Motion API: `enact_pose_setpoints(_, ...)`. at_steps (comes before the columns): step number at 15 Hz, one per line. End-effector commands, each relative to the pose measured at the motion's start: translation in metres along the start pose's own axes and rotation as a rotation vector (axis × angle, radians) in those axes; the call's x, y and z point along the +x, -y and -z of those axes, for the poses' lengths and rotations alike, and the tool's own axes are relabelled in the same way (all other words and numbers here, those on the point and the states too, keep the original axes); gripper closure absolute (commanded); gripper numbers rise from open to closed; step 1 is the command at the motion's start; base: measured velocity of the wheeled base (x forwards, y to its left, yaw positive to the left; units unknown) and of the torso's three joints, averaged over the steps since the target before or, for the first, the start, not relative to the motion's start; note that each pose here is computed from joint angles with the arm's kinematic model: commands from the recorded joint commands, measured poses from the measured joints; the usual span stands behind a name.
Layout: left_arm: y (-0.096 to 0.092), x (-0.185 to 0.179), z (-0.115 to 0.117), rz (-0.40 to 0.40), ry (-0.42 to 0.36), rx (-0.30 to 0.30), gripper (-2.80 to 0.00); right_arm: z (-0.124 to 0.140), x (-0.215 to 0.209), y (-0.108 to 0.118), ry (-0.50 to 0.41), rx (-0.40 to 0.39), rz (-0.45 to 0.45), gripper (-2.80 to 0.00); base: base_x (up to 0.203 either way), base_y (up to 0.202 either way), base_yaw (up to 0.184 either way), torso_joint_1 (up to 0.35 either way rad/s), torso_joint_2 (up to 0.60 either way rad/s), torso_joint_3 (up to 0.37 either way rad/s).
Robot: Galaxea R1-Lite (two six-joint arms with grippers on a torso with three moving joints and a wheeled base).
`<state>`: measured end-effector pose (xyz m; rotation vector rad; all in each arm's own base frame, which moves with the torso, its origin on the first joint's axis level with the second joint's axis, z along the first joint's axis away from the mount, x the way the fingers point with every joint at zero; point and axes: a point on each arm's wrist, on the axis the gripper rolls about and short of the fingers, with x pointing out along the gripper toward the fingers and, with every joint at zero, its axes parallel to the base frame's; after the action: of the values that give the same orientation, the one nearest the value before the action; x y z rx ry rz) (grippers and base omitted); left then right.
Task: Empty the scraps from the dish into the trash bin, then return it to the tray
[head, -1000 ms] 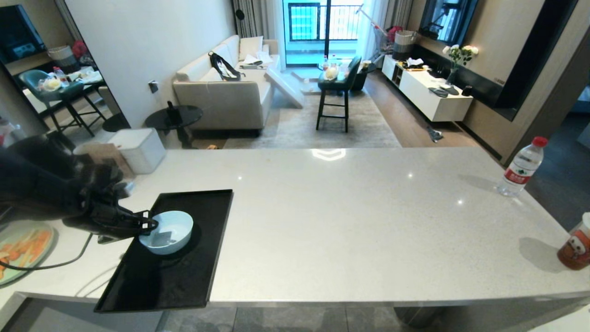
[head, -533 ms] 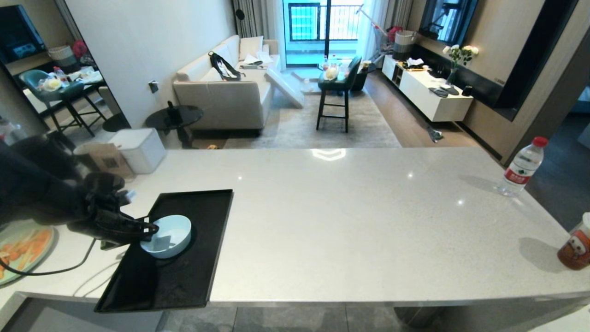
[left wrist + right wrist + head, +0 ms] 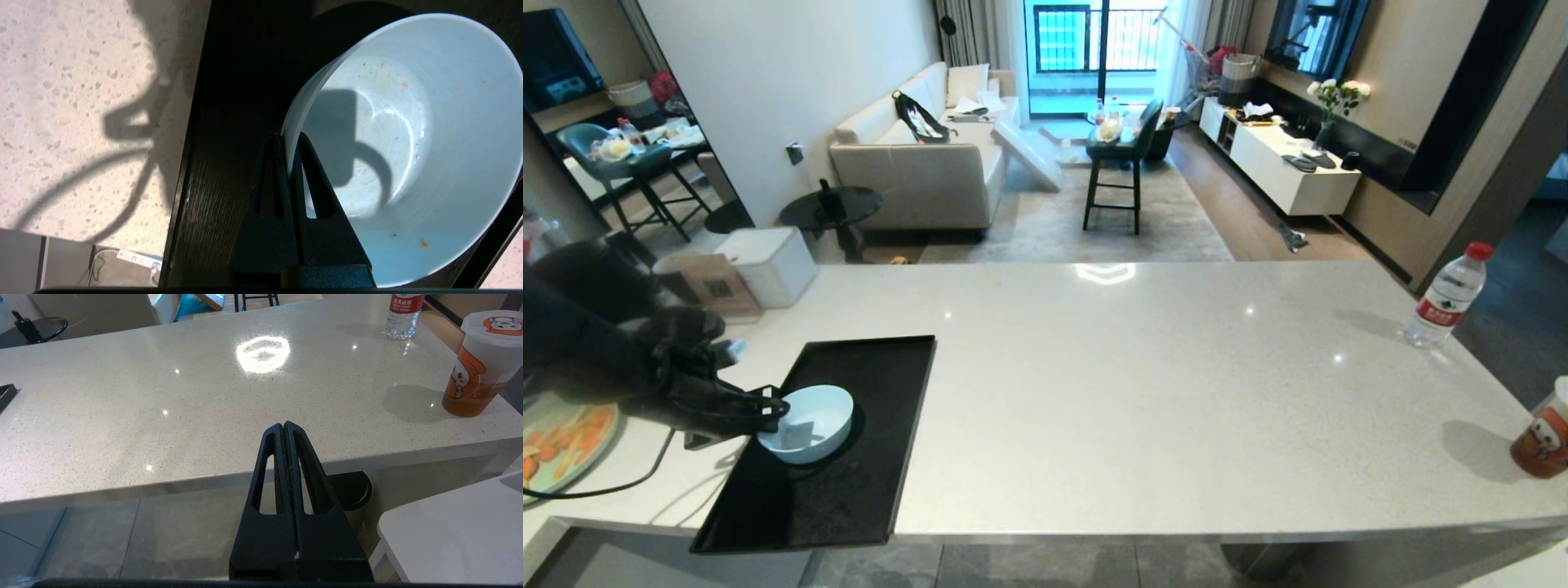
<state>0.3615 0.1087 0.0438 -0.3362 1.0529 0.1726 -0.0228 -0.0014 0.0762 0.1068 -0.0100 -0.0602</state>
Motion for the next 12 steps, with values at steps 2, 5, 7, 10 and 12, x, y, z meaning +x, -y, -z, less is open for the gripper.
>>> enact_pose_setpoints(2, 0.003, -0.010, 0.000, 0.021, 0.017, 0.006, -2.80, 0.000, 0.000, 0.000, 0.001, 0.001, -0.001, 0.00, 0.000, 0.000, 0.000, 0.000, 0.00, 0.000)
enact_pose_setpoints(5, 0.004, -0.017, 0.001, 0.085, 0.026, 0.016, -2.80, 0.000, 0.000, 0.000, 0.001, 0.001, 0.000, 0.00, 0.000, 0.000, 0.000, 0.000, 0.00, 0.000)
enact_pose_setpoints(7, 0.005, -0.022, 0.004, 0.098, 0.029, 0.017, -2.80, 0.000, 0.000, 0.000, 0.001, 0.001, 0.001, 0.00, 0.000, 0.000, 0.000, 0.000, 0.00, 0.000)
enact_pose_setpoints(10, 0.012, -0.056, -0.003, 0.109, 0.151, 0.045, -2.80, 0.000, 0.000, 0.000, 0.001, 0.001, 0.001, 0.00, 0.000, 0.000, 0.000, 0.000, 0.00, 0.000)
enact_pose_setpoints(12, 0.014, -0.083, -0.013, 0.112, 0.333, 0.077, -2.80, 0.000, 0.000, 0.000, 0.001, 0.001, 0.000, 0.00, 0.000, 0.000, 0.000, 0.000, 0.00, 0.000)
